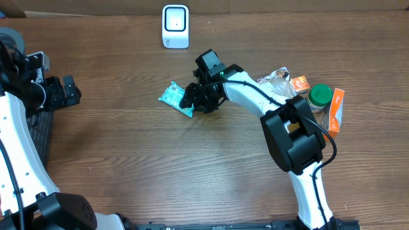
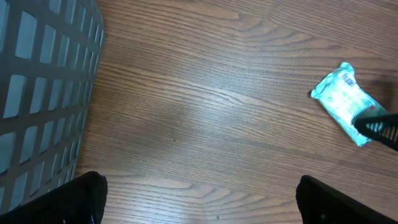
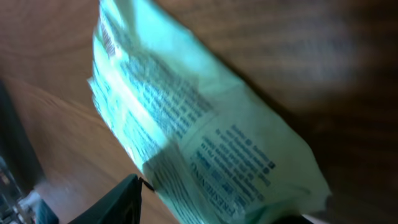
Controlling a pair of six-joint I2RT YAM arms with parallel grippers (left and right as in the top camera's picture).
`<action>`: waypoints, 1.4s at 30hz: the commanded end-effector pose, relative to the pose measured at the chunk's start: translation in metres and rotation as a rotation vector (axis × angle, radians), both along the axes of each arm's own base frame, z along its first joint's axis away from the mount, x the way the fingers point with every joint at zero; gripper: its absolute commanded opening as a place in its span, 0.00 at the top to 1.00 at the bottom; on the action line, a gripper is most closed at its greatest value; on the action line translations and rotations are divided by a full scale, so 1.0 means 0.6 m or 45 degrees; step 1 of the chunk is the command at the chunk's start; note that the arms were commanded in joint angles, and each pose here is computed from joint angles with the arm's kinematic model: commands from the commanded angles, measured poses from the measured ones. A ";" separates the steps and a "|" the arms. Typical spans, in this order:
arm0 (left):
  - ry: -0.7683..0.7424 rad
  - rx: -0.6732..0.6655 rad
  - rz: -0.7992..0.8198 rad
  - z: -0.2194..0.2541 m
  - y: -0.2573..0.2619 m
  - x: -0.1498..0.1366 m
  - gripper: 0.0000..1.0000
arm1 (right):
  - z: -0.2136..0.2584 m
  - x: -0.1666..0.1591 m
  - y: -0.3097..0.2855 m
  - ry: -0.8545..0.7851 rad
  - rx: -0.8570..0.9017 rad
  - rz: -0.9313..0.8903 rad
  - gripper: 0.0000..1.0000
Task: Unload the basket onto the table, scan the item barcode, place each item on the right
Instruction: 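Lift the teal wipes pack and hold it in front of the scanner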
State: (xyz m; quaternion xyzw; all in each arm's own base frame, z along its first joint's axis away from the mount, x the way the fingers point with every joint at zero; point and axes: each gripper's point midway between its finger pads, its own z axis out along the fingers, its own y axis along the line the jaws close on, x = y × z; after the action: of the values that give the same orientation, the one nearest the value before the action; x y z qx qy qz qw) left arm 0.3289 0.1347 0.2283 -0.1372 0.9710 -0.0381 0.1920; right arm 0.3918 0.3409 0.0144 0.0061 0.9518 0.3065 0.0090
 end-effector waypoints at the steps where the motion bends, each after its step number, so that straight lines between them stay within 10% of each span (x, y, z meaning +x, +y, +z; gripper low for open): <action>1: -0.012 0.008 -0.043 0.003 -0.006 0.002 0.01 | -0.011 0.002 -0.004 -0.015 -0.047 -0.097 0.50; 12: -0.012 0.008 -0.043 0.003 -0.006 0.002 0.00 | -0.008 0.005 -0.006 -0.062 -0.023 -0.034 0.95; 28: -0.012 0.008 -0.043 0.003 -0.006 0.002 0.00 | 0.384 -0.048 -0.108 -0.536 0.459 0.364 0.96; 42: -0.012 0.008 -0.043 0.003 -0.006 0.002 0.00 | 0.428 -0.126 -0.148 -0.503 0.412 0.414 0.96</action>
State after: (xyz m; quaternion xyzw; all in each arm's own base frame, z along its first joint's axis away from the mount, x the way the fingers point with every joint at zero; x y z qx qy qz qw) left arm 0.3289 0.1347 0.2283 -0.1372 0.9710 -0.0381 0.1920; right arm 0.3196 0.2515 0.2598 -0.1917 0.8676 0.4396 0.1313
